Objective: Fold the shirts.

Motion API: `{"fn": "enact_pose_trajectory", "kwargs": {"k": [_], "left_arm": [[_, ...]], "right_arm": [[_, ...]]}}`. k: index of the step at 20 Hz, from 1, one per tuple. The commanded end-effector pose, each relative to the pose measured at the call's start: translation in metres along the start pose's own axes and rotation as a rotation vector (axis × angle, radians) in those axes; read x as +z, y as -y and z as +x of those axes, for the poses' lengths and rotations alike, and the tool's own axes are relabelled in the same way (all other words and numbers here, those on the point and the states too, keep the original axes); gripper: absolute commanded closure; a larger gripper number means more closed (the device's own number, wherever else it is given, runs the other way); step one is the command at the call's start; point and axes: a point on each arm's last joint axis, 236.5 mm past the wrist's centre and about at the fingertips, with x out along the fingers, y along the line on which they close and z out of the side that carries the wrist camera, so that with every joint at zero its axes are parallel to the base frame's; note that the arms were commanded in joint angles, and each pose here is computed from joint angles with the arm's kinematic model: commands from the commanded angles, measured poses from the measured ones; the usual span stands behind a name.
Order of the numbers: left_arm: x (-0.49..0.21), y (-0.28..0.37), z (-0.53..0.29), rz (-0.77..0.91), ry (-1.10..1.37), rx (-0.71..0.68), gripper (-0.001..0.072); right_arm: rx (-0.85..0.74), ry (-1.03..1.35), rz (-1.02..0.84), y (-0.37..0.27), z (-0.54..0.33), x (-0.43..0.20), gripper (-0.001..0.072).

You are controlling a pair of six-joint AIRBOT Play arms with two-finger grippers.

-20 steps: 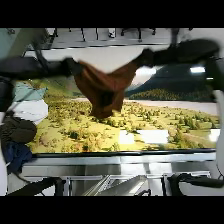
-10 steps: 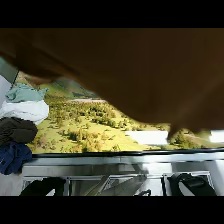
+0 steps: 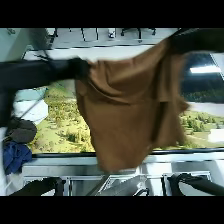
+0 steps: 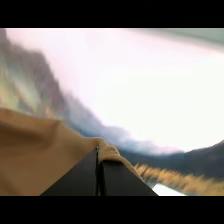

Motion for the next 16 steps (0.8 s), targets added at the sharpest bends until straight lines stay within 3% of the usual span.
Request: {"fn": "enact_pose_trajectory", "kwargs": {"k": [1,3,6,7,8,9,10,11,12,16], "left_arm": [[-0.106,-0.103,0.120,-0.158,-0.341,0.145,0.0691],[-0.154,-0.146,0.161,-0.221,-0.486,0.171,0.0691],[-0.175,-0.161,0.203,-0.395,-0.554,0.058,0.0691],[-0.167,-0.165,0.210,-0.425,-0.539,0.033,0.0691],[-0.157,-0.171,0.213,-0.429,-0.523,0.030,0.0690],[-0.148,-0.175,0.214,-0.424,-0.510,0.026,0.0691],[-0.141,-0.178,0.213,-0.421,-0.509,0.020,0.0691],[-0.136,-0.181,0.211,-0.420,-0.515,0.015,0.0691],[-0.131,-0.183,0.209,-0.418,-0.517,0.011,0.0690],[-0.121,-0.194,0.207,-0.424,-0.494,0.015,0.0690]], "right_arm": [[0.200,-0.316,0.294,0.018,0.156,-0.114,0.0694],[0.316,-0.383,0.493,0.014,0.218,-0.159,0.0694],[0.326,-0.439,0.629,0.020,0.262,-0.201,0.0681],[0.321,-0.437,0.635,0.024,0.260,-0.201,0.0572],[0.318,-0.430,0.651,0.030,0.251,-0.191,0.0368],[0.321,-0.424,0.668,0.037,0.235,-0.179,0.0269],[0.320,-0.414,0.685,0.047,0.212,-0.165,0.0253],[0.312,-0.411,0.687,0.057,0.188,-0.155,0.0282],[0.288,-0.412,0.679,0.069,0.161,-0.148,0.0370],[0.084,-0.471,0.688,0.090,0.069,-0.175,0.0367]]}}
